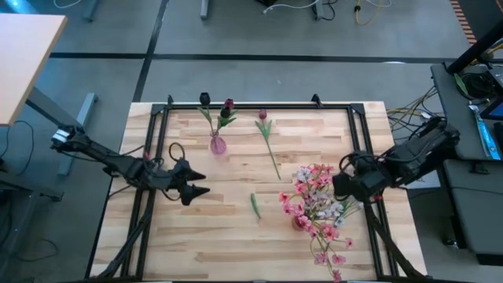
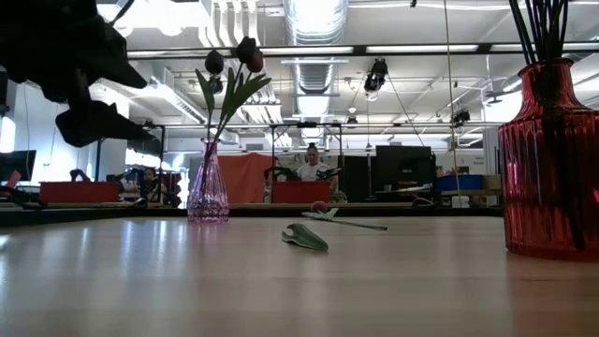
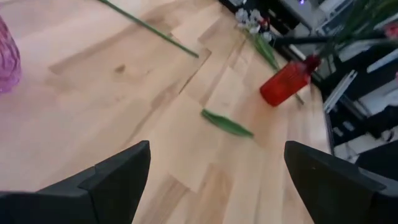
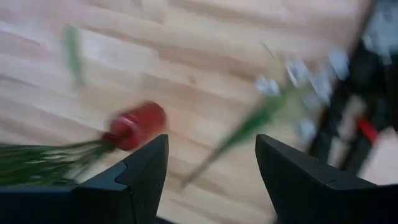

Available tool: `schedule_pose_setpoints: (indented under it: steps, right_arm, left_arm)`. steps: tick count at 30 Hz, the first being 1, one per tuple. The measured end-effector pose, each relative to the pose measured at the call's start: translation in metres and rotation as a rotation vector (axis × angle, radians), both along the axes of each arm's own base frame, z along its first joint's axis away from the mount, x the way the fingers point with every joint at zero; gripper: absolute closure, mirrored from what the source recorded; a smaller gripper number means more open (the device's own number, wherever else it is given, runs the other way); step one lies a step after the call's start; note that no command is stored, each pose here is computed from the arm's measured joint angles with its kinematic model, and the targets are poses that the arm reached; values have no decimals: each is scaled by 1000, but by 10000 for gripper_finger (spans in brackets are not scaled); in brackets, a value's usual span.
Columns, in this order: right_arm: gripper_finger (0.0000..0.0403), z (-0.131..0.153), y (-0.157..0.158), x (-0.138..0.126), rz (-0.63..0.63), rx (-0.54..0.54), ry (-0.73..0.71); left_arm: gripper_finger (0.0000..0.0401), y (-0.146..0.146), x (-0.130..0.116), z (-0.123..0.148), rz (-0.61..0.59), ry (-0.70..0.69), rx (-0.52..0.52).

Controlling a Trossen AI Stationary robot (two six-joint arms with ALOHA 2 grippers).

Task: Sort flowers into vase by color
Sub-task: Put the white flowers into the red vase

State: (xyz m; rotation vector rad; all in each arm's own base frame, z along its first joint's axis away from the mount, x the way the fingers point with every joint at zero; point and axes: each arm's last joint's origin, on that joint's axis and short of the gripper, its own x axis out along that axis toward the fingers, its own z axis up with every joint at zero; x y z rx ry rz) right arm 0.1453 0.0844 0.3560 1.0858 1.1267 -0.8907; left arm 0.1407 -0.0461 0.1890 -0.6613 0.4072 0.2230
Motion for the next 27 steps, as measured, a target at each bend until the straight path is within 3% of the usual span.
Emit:
schedule_pose_setpoints:
  steps: [5, 11, 27]
  right_arm:
    - [171, -31, 13, 4, -80, 138, 187]
    - [171, -70, 27, 13, -128, 242, 206]
    - [199, -156, 19, -1, -185, 199, 286]
  left_arm:
    - [49, -8, 0, -4, -37, 29, 14]
    - [49, -10, -1, -7, -73, 54, 45]
    - [49, -10, -3, -5, -101, 49, 106]
